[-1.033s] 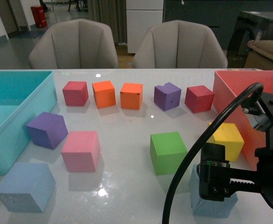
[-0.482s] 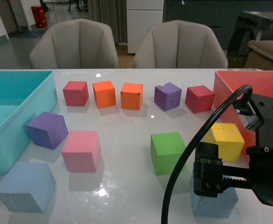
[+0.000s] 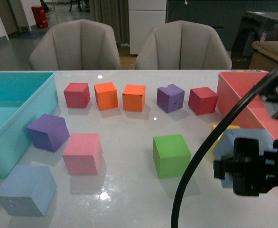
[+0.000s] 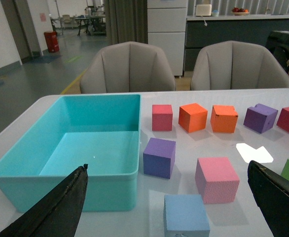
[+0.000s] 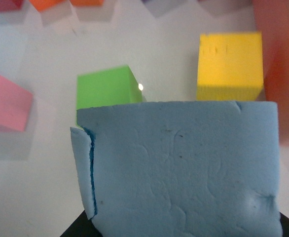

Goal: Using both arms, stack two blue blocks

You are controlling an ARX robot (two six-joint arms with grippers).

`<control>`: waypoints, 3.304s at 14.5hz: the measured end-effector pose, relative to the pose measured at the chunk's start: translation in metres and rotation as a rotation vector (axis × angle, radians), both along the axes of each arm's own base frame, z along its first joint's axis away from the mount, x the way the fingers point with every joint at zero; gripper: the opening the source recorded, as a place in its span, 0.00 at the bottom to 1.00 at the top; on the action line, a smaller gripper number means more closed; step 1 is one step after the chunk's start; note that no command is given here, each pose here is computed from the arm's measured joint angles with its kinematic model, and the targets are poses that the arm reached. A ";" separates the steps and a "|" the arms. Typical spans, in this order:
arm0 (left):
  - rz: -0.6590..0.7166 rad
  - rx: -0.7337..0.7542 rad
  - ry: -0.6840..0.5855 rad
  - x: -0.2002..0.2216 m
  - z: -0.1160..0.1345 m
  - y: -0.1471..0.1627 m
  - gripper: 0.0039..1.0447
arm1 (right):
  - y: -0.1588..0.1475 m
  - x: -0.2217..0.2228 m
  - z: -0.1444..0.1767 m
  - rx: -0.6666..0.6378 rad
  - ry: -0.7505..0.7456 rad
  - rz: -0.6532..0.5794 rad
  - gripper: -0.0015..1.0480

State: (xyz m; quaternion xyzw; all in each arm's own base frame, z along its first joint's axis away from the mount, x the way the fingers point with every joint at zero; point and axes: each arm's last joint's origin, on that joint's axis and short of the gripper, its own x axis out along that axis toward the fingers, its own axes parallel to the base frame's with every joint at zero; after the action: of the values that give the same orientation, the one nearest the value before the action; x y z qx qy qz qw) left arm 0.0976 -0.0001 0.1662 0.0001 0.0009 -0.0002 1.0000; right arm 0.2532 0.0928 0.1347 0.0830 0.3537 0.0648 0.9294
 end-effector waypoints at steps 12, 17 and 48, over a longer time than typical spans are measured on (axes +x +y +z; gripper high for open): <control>0.000 0.000 0.000 0.000 0.000 0.000 0.94 | 0.085 0.125 0.041 -0.032 -0.043 0.135 0.43; 0.000 0.000 0.000 0.000 0.000 0.000 0.94 | 0.105 0.151 0.035 -0.035 -0.014 0.156 0.42; 0.000 0.000 0.000 0.000 0.000 0.000 0.94 | 0.025 0.090 0.088 0.122 -0.249 -0.052 0.94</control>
State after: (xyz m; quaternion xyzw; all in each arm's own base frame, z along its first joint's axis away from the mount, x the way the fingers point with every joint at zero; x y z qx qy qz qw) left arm 0.0976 -0.0001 0.1662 0.0001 0.0009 0.0000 1.0000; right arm 0.3437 0.1180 0.2231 0.1396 0.2286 0.0719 0.9608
